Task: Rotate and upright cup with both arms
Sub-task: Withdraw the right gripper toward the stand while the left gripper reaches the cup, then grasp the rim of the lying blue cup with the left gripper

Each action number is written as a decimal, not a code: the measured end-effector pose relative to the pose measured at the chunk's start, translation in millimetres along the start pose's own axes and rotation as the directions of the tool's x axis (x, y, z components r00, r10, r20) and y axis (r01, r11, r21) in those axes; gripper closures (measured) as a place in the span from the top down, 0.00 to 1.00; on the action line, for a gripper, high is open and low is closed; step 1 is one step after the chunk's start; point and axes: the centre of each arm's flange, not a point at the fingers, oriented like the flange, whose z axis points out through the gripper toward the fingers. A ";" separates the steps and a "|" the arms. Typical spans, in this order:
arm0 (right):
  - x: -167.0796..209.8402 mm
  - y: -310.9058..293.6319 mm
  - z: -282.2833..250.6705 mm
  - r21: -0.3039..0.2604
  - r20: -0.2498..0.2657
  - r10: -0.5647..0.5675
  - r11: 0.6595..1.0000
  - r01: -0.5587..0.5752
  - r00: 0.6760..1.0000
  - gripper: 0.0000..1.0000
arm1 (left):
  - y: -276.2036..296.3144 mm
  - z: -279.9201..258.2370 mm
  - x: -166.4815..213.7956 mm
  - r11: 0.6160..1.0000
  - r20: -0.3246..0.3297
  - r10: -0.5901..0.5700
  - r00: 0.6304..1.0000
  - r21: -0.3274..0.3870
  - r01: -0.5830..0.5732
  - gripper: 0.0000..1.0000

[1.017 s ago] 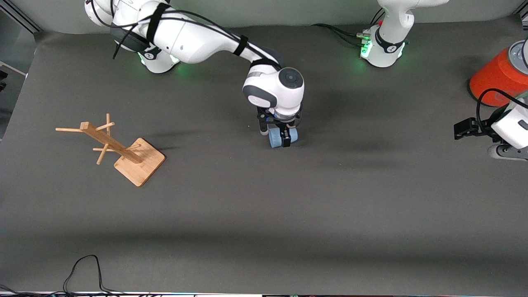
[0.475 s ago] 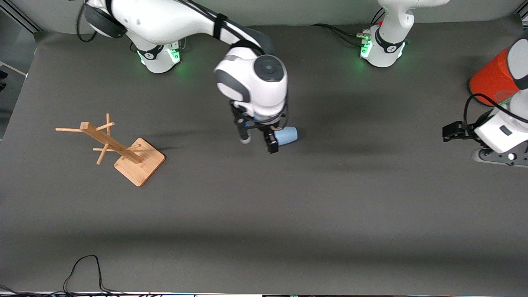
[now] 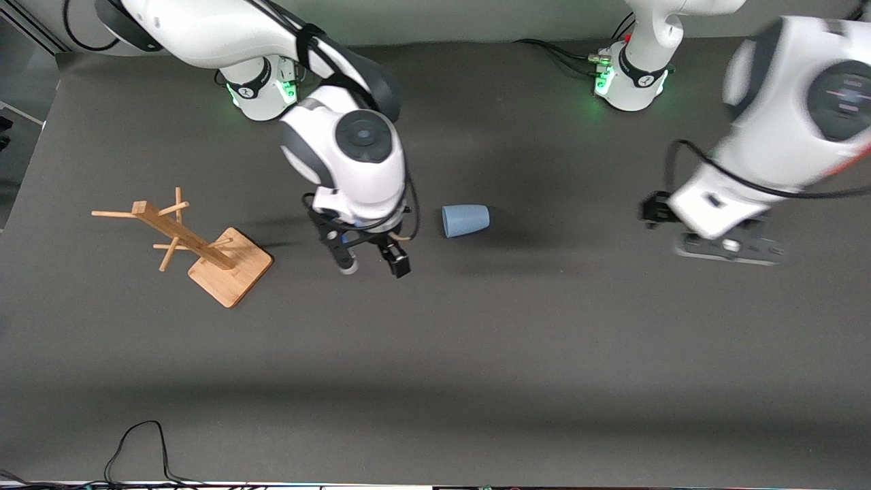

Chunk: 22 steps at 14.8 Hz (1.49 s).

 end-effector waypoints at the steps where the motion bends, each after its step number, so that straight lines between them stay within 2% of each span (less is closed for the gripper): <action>1: 20.1 3.7 -9.1 0.004 0.022 -0.019 1.000 0.019 1.000 1.00 | 38.5 -1.5 -3.7 0.999 -0.008 -0.034 0.999 -0.002 0.034 1.00; 3: 62.1 12.6 -28.8 0.022 0.034 -0.068 0.997 0.067 0.997 1.00 | 103.6 3.0 -2.9 0.995 -0.018 -0.099 0.995 -0.009 0.099 1.00; 6: 112.6 29.6 -50.6 0.031 0.049 -0.167 0.986 0.165 0.985 1.00 | 179.9 41.9 3.2 0.986 -0.013 -0.165 0.986 0.016 0.166 1.00; 10: 179.5 53.4 -74.8 0.072 0.071 -0.304 0.952 0.299 0.950 1.00 | 296.9 111.0 -9.6 0.966 -0.091 -0.247 0.965 0.052 0.253 1.00; 12: 210.7 69.4 -88.4 0.081 0.057 -0.380 0.923 0.375 0.923 1.00 | 340.0 141.5 -22.5 0.964 -0.126 -0.237 0.963 0.089 0.249 1.00; 15: 249.2 99.7 -97.8 0.066 0.033 -0.502 0.864 0.500 0.864 1.00 | 379.7 192.4 -43.6 0.965 -0.174 -0.149 0.973 0.188 0.181 1.00; 18: 280.6 142.4 -100.6 0.043 0.024 -0.610 0.792 0.609 0.792 1.00 | 406.8 241.2 -68.7 0.953 -0.172 -0.029 0.985 0.292 0.079 1.00; 20: 293.6 173.4 -103.0 0.038 0.015 -0.658 0.752 0.658 0.752 1.00 | 421.0 268.3 -88.7 0.924 -0.152 0.086 0.985 0.381 -0.022 1.00; 22: 309.4 204.3 -108.1 0.061 0.016 -0.689 0.724 0.687 0.725 1.00 | 429.8 289.7 -105.3 0.875 -0.112 0.206 0.972 0.467 -0.132 0.99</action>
